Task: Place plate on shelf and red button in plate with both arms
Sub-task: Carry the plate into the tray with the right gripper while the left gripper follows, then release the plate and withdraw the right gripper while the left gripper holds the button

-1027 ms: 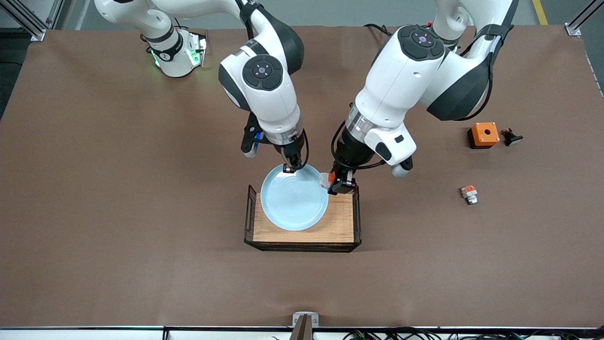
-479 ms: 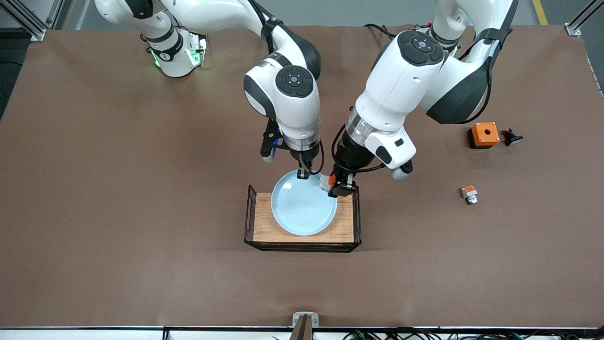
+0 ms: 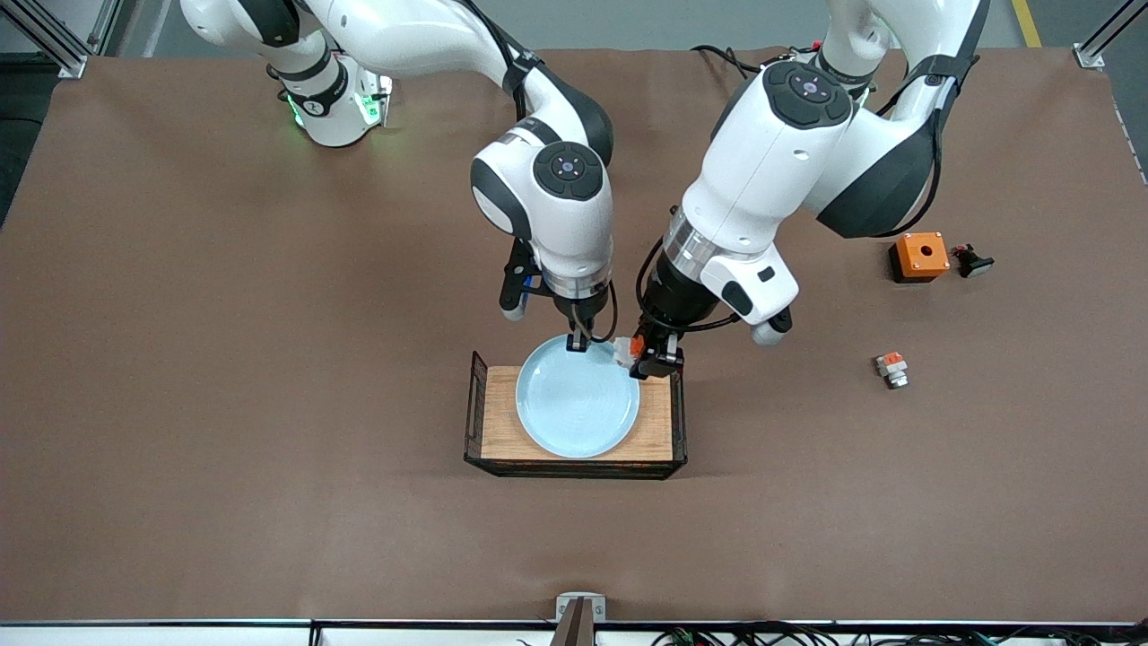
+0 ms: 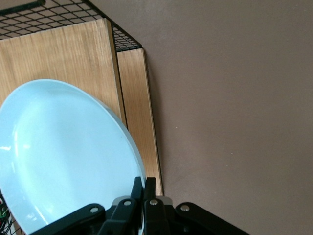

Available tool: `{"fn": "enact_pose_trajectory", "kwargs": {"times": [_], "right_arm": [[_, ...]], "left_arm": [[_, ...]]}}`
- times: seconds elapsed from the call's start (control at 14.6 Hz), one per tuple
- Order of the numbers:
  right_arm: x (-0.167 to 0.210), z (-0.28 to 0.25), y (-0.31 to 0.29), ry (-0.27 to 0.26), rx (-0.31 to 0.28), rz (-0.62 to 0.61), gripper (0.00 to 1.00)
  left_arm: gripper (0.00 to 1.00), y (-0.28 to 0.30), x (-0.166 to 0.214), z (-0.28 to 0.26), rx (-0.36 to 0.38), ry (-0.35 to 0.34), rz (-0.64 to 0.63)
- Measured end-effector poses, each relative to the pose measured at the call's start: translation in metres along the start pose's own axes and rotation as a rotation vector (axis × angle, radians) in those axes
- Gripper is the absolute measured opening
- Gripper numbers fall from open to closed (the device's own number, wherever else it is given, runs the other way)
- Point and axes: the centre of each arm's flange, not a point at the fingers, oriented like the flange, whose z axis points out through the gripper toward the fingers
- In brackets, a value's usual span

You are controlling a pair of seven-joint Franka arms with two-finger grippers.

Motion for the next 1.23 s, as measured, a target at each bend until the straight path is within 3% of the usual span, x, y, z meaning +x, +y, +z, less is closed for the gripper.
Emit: {"fn": "enact_pose_trajectory", "kwargs": {"times": [0.21, 0.82, 0.89, 1.23], "right_arm": [[-0.002, 0.002, 0.0, 0.002, 0.007, -0.006, 0.03], [-0.004, 0.012, 0.0, 0.004, 0.023, -0.014, 0.24], [-0.004, 0.011, 0.0, 0.002, 0.025, -0.014, 0.29], [-0.005, 0.008, -0.001, -0.001, 0.028, -0.013, 0.78]], "left_arm": [[0.41, 0.001, 0.002, 0.0, -0.001, 0.001, -0.002], [0.41, 0.004, 0.007, 0.002, -0.001, 0.005, -0.01], [0.41, 0.003, 0.008, 0.003, 0.001, 0.006, -0.01], [0.41, 0.003, 0.009, 0.011, 0.01, 0.009, -0.012]]}}
